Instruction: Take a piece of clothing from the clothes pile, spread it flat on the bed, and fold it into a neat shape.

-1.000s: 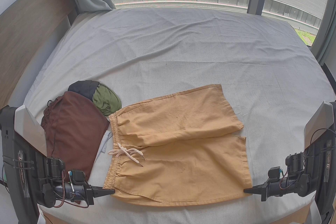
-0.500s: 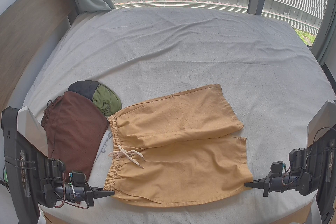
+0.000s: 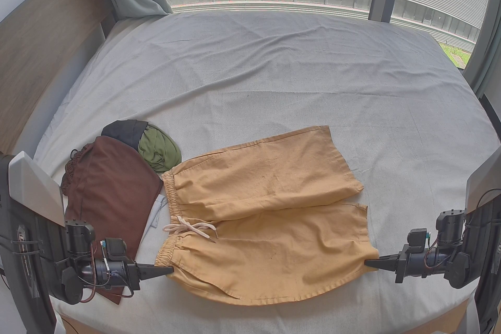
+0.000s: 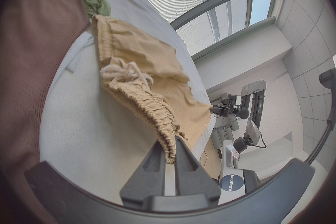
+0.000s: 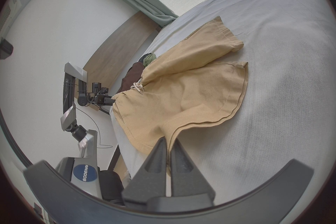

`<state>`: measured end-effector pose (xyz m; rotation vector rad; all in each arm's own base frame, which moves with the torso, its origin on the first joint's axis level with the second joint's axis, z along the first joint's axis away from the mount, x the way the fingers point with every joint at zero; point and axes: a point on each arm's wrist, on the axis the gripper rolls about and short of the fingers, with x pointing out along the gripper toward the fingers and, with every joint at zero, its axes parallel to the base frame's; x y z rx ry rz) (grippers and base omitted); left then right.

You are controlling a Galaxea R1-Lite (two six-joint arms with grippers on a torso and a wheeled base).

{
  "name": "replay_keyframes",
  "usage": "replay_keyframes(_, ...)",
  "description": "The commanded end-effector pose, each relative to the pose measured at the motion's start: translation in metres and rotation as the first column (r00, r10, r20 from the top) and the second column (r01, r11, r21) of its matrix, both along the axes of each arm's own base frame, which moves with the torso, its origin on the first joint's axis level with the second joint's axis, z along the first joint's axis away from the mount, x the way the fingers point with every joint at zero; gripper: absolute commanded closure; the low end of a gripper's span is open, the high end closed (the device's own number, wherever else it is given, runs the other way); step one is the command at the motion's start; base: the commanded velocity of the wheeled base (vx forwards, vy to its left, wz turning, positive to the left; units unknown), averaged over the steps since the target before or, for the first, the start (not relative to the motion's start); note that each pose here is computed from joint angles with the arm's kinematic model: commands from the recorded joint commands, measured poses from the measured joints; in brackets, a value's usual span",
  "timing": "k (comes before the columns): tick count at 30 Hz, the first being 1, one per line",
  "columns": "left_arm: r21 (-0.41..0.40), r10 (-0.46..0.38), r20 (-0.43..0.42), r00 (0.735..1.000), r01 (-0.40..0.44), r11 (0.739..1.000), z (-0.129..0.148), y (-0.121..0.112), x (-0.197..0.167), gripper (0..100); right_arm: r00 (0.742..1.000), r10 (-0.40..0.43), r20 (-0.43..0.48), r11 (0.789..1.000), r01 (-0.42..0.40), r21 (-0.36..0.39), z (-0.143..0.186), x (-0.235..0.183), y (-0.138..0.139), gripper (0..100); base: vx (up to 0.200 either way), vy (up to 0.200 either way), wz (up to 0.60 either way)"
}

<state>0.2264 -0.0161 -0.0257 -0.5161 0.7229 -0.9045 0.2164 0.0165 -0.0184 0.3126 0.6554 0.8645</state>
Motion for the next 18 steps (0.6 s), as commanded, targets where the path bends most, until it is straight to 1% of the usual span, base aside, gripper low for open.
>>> replay_keyframes(1,-0.009,-0.006,0.086,0.996,0.007,1.000,0.019,-0.003,0.007,100,1.000,0.004,0.030,1.000,-0.005,0.017,0.008,0.005,0.003,100,0.000,0.000,0.00)
replay_keyframes(5,-0.011,-0.004,0.100,0.995,0.006,1.000,0.020,-0.003,0.012,100,0.998,-0.004,0.063,0.999,0.002,0.034,0.017,0.010,0.004,100,0.000,0.000,0.00)
replay_keyframes(10,-0.031,0.012,0.104,0.995,-0.008,0.999,0.023,-0.003,0.021,100,0.996,0.000,0.093,0.999,-0.005,0.049,0.020,0.019,0.004,100,0.000,0.000,0.00)
replay_keyframes(15,-0.030,0.023,0.113,0.993,-0.019,0.999,0.024,-0.002,0.024,100,0.994,-0.002,0.111,0.999,-0.004,0.052,0.025,0.020,0.004,100,0.000,0.000,0.00)
replay_keyframes(18,-0.031,0.027,0.126,0.992,-0.024,0.999,0.025,-0.001,0.028,100,0.994,-0.012,0.110,0.998,0.005,0.068,0.030,0.020,0.004,100,0.000,0.000,0.00)
